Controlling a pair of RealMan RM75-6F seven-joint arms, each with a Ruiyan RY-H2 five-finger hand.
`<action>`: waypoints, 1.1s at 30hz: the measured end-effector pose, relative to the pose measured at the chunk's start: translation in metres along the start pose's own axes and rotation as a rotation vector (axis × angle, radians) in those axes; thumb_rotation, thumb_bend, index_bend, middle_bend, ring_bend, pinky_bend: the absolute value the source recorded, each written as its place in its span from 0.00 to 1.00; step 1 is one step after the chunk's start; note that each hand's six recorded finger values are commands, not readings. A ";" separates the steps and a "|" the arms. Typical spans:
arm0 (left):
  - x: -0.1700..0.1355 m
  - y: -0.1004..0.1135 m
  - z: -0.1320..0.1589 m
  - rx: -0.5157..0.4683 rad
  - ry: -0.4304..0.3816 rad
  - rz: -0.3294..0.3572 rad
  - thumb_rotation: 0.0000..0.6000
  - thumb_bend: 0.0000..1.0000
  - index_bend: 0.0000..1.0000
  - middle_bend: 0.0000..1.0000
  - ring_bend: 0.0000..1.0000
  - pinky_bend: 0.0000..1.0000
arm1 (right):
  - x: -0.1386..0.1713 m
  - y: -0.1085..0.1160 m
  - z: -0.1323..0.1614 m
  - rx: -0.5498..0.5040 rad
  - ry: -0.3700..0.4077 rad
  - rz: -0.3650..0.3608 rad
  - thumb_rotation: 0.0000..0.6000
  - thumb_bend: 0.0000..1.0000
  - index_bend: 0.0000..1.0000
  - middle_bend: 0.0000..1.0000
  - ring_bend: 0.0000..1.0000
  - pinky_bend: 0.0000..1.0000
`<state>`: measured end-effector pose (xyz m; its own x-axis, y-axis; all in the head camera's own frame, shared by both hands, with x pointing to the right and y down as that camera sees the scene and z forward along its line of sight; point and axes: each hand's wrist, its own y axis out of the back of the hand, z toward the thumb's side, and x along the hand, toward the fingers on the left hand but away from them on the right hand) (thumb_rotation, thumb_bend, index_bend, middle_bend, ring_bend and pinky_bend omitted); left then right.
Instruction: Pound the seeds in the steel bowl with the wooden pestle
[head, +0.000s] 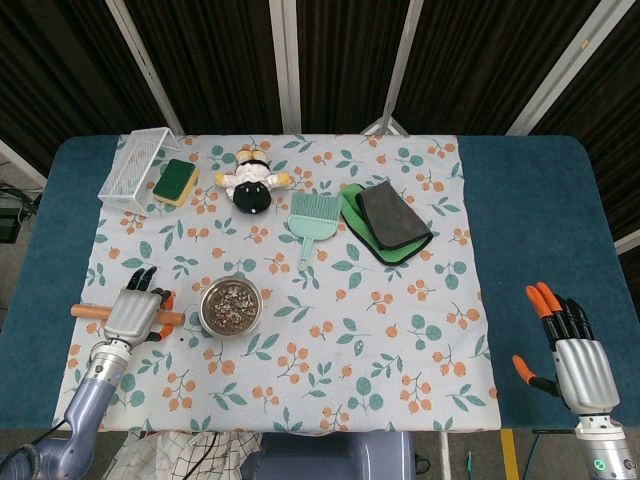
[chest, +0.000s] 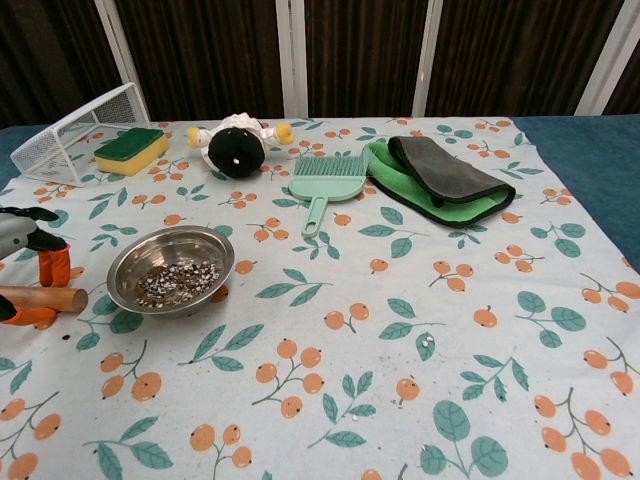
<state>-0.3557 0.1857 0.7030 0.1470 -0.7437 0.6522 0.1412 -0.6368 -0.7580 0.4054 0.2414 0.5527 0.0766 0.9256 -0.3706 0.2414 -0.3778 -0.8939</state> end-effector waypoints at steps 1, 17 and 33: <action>0.000 -0.001 0.001 0.001 -0.001 -0.002 1.00 0.37 0.48 0.45 0.04 0.00 | 0.000 0.000 0.000 0.000 0.000 -0.001 1.00 0.32 0.00 0.00 0.00 0.00; -0.002 -0.005 0.003 -0.003 -0.013 -0.009 1.00 0.59 0.54 0.54 0.07 0.00 | 0.001 0.000 0.000 0.001 -0.002 -0.002 1.00 0.32 0.00 0.00 0.00 0.00; -0.008 0.017 -0.001 -0.058 -0.029 0.071 1.00 0.82 0.60 0.62 0.13 0.00 | 0.002 0.000 0.000 -0.002 -0.007 -0.002 1.00 0.32 0.00 0.00 0.00 0.00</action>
<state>-0.3555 0.1808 0.6848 0.1833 -0.7814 0.5965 0.0723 -0.5944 -0.8009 0.4059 0.2435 0.5524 0.0697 0.9261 -0.3709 0.2439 -0.3763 -0.8938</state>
